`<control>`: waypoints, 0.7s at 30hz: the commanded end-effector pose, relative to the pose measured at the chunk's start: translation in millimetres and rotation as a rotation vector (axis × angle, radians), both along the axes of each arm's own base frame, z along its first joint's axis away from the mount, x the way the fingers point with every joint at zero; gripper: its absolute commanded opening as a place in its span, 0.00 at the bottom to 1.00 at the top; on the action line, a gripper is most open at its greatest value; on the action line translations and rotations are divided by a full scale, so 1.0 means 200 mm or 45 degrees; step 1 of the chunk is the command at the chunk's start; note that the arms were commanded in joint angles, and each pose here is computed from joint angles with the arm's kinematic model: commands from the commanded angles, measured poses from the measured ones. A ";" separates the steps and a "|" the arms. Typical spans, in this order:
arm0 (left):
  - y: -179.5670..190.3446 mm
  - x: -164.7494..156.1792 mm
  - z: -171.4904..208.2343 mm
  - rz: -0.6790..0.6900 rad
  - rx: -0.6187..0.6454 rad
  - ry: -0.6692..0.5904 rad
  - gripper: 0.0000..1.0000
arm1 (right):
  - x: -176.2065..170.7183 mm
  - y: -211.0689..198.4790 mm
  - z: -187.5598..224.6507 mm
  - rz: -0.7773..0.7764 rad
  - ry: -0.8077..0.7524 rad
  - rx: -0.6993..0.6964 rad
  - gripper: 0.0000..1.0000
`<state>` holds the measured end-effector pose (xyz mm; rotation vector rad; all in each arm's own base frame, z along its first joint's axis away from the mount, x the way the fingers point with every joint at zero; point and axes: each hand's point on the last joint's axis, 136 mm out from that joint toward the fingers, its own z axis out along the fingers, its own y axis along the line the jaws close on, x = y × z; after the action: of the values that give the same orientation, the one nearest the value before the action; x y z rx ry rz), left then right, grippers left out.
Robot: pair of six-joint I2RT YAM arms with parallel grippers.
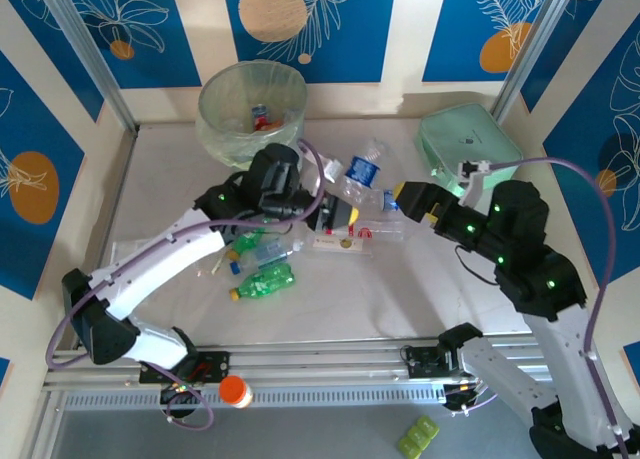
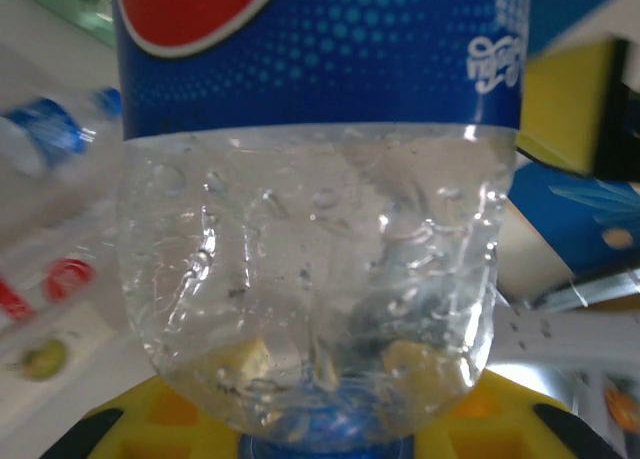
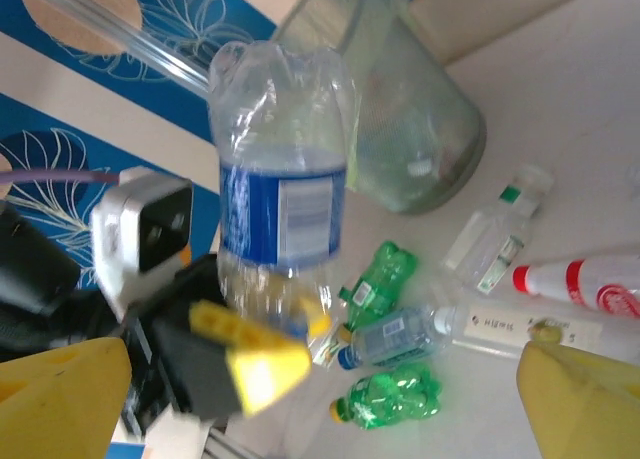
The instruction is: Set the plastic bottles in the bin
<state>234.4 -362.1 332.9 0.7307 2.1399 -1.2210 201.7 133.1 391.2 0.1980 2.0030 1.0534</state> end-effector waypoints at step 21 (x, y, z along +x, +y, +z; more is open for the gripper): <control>0.90 1.22 0.05 1.282 0.149 0.418 0.00 | 0.08 -0.14 -0.38 -0.154 0.233 -0.233 0.99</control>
<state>476.1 -191.7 364.8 -0.4033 2.2574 -0.6820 215.9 110.0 329.2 0.3080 2.1729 0.8457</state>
